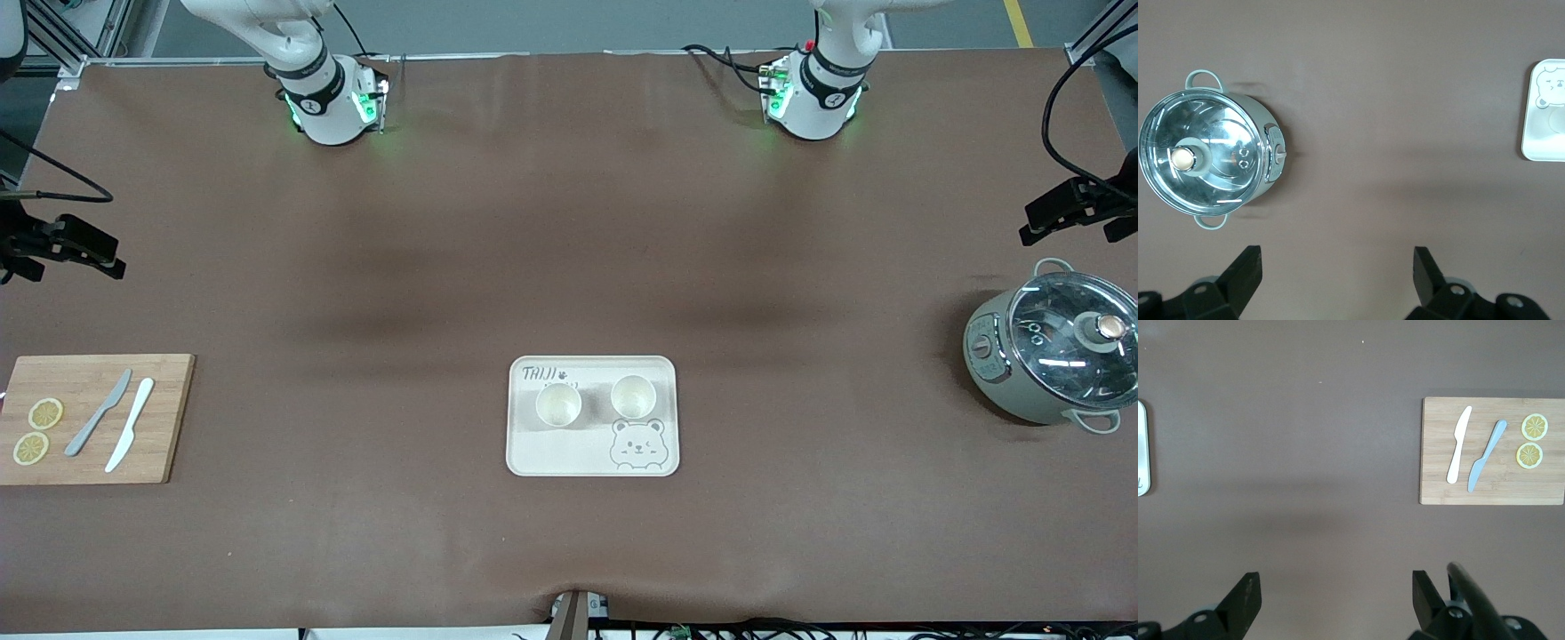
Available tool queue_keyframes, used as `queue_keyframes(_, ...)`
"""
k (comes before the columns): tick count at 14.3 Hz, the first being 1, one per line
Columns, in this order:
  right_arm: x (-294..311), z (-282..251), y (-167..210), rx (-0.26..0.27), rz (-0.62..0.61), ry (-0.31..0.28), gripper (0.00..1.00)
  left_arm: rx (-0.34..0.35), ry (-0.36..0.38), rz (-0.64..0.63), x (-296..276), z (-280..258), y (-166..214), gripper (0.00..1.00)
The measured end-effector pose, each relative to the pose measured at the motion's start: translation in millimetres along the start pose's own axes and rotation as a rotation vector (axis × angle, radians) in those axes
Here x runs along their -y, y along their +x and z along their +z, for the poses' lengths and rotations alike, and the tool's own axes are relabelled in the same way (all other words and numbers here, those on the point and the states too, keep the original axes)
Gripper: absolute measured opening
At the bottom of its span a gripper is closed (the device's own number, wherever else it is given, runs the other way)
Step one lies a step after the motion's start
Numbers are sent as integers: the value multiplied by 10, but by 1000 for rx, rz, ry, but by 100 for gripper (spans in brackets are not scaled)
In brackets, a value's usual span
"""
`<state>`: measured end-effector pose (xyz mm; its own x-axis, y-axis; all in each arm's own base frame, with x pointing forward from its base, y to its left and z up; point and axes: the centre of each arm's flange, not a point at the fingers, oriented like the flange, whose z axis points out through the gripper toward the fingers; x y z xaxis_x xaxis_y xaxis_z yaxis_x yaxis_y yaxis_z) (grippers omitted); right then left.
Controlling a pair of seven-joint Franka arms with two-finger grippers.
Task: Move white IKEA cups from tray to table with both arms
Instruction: 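Move the left gripper over the white cup beside the bear print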
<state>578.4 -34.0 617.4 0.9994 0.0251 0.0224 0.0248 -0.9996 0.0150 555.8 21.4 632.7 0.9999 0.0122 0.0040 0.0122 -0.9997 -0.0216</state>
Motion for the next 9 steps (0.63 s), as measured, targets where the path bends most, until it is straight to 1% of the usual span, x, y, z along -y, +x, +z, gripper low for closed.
queue_keyframes(3, 0, 0, 0, 0, 0, 0, 100, 4, 1, -3, 18, 24, 12, 100)
queue_keyframes(5, 0, 0, 0, 0, 0, 0, 100, 20, 0, -1, 7, 109, 42, 100)
queue_keyframes(6, 0, 0, 0, 0, 0, 0, 100, 37, 0, 5, -26, 228, 83, 100)
queue_keyframes(8, -1, 0, 1, 0, 0, 0, 100, 42, -8, 27, -163, 550, 226, 100)
queue_keyframes(9, -1, -1, 1, 0, 0, 0, 100, 40, -34, 34, -252, 702, 294, 100)
